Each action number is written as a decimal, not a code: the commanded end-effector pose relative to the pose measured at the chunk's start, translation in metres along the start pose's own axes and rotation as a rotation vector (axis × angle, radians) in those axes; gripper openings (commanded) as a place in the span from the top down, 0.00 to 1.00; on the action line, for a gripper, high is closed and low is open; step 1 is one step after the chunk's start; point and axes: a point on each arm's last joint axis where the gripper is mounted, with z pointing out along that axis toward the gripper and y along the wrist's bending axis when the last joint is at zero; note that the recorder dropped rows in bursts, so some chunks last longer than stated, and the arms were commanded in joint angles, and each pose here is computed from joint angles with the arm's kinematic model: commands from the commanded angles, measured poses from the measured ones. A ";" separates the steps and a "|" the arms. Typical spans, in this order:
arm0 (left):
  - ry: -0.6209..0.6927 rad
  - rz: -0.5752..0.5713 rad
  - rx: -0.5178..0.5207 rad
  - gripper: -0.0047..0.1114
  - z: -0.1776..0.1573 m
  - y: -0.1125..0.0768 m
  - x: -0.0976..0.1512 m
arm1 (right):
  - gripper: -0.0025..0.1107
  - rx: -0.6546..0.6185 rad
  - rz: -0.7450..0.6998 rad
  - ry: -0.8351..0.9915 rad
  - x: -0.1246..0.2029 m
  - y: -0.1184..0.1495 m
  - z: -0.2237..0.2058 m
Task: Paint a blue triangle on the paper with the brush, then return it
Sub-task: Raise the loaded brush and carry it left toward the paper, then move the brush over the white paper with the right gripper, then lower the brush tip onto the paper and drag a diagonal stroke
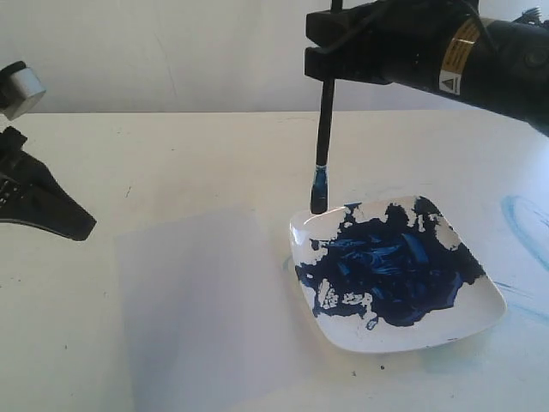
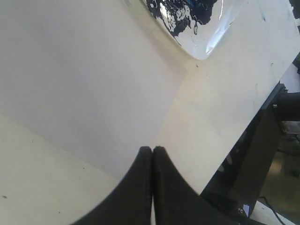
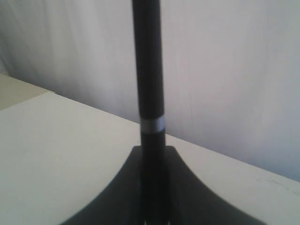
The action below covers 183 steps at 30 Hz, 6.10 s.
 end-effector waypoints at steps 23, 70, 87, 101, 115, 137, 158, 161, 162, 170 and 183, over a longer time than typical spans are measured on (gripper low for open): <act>-0.243 -0.010 -0.083 0.96 0.033 0.060 -0.038 | 0.98 -0.243 0.022 -0.020 0.002 0.020 0.000; -0.140 -0.119 -0.160 0.96 0.115 0.156 -0.020 | 0.98 -0.506 -0.053 -0.151 0.077 0.050 0.089; -0.136 -0.116 -0.157 0.96 0.115 0.155 -0.019 | 0.98 -0.554 0.012 -0.094 0.067 0.053 0.101; -0.136 -0.116 -0.155 0.96 0.115 0.155 -0.019 | 0.98 -0.792 0.027 -0.045 0.066 0.034 0.127; -0.136 -0.116 -0.155 0.96 0.115 0.155 -0.019 | 0.98 -0.763 -0.098 -0.083 0.076 0.027 0.146; -0.136 -0.116 -0.155 0.96 0.115 0.155 -0.019 | 0.98 -0.710 -0.123 -0.047 0.092 0.022 0.153; -0.124 -0.107 -0.159 0.96 0.115 0.155 -0.018 | 0.98 -0.790 -0.064 -0.056 0.101 0.028 0.153; -0.124 -0.107 -0.159 0.96 0.115 0.155 -0.018 | 0.98 -0.806 -0.065 -0.053 0.102 0.037 0.154; -0.124 -0.107 -0.159 0.96 0.115 0.155 -0.018 | 0.98 -0.811 -0.065 -0.053 0.102 0.039 0.154; -0.119 -0.102 -0.161 0.96 0.115 0.156 -0.018 | 0.98 -0.861 -0.065 -0.050 0.103 0.062 0.155; -0.113 -0.097 -0.163 0.96 0.115 0.156 -0.017 | 0.98 -0.913 -0.052 -0.048 0.107 0.086 0.157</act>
